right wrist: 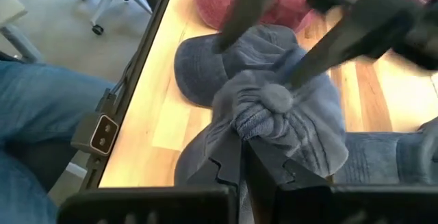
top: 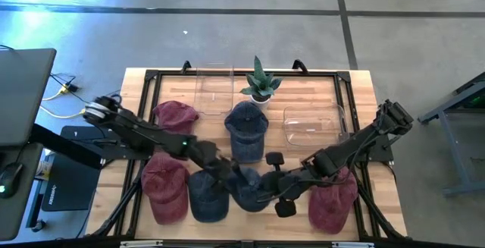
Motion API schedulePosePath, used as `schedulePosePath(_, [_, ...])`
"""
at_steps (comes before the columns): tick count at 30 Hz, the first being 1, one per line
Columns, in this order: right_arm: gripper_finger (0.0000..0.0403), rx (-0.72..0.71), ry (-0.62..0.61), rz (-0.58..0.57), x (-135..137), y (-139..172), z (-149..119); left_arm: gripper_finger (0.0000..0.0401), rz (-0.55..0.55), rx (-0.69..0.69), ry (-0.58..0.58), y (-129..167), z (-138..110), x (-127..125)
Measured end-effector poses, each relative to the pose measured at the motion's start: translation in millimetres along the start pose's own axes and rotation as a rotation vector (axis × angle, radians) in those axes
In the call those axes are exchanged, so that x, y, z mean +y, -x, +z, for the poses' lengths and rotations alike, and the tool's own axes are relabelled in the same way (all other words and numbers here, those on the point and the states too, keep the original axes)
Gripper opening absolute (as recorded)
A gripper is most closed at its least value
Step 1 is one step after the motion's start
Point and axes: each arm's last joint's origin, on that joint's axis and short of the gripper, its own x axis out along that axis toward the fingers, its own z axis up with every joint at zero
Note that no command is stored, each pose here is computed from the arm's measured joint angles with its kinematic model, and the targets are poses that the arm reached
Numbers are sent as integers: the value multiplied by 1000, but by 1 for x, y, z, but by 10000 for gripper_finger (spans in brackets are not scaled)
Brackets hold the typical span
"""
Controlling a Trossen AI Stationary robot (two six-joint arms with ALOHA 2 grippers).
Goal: Pick & Place hat
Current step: Put the right blue cap into the right transparent bin
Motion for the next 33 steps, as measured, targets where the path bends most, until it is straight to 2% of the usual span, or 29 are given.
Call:
schedulePosePath(3, [3,0,7,5,3,1,-1,258,-22,117,23,-11,3,2])
schedulePosePath(6, [6,-6,16,-7,8,3,-2,244,-74,157,10,-18,8,-1])
schedulePosePath(11, [3,-10,25,-9,14,6,-4,191,-156,150,-30,-23,11,-11])
schedulePosePath(19, [7,-31,40,-33,24,10,-6,108,-190,130,-110,3,36,-35])
schedulePosePath(22, [3,-42,45,-60,26,11,-7,86,-80,124,-138,7,44,-42])
schedulePosePath(26, [5,-59,30,-111,27,12,-8,71,200,164,-101,8,44,-44])
schedulePosePath(28, [7,-62,29,-121,26,12,-8,72,294,157,-62,8,45,-41])
schedulePosePath(33, [3,-62,33,-125,26,12,-8,117,314,134,-1,5,43,-29])
